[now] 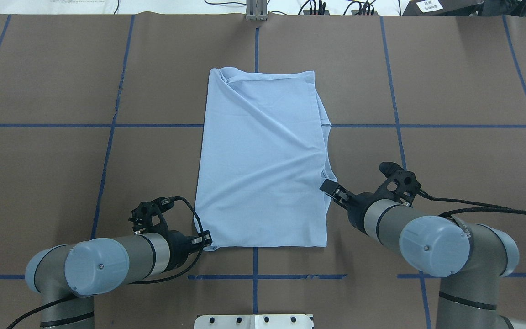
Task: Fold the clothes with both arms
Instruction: 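Lower both grippers onto the corners of the shirt's nearest edge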
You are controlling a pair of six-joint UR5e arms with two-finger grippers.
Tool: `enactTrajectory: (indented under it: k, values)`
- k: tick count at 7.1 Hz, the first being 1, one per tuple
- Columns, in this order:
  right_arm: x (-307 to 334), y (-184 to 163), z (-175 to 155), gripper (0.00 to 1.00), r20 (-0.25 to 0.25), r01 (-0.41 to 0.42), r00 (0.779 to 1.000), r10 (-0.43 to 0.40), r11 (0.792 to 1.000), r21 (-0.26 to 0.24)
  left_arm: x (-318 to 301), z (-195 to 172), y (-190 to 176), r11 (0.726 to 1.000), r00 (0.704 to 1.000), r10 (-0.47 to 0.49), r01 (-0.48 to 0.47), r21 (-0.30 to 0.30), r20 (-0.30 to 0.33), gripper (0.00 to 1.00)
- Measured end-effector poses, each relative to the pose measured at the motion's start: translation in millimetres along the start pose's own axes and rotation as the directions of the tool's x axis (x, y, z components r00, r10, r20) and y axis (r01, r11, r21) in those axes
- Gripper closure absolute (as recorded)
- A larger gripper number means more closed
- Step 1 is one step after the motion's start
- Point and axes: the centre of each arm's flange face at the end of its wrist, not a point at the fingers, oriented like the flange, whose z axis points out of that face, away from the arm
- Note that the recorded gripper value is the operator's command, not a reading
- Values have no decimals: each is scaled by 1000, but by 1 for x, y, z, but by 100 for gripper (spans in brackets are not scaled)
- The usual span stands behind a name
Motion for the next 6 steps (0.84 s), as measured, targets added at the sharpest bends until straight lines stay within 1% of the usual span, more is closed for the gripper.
enactTrajectory:
  k: [1, 2, 3, 4, 6]
  values:
    - [-12, 21, 2, 25, -34, -25, 999, 25, 1000, 18, 1, -1, 0, 1000, 1000, 0, 0, -1, -2, 100]
    - [-16, 44, 7, 24, -75, -17, 997, 20, 999, 41, 2, -1, 0, 1000, 1000, 0, 0, -1, -4, 100]
    - [-12, 58, 14, 24, -108, 1, 994, 5, 998, 57, 2, -2, 0, 1000, 1000, 0, 0, -1, -6, 100]
    - [-11, 67, 18, 25, -127, 12, 992, -4, 998, 63, 3, -3, 0, 1000, 1000, 0, 0, -2, -8, 100]
    - [-17, 81, 26, 25, -154, 2, 988, 9, 997, 71, 3, -4, 0, 1000, 1000, -1, 1, -3, -10, 100]
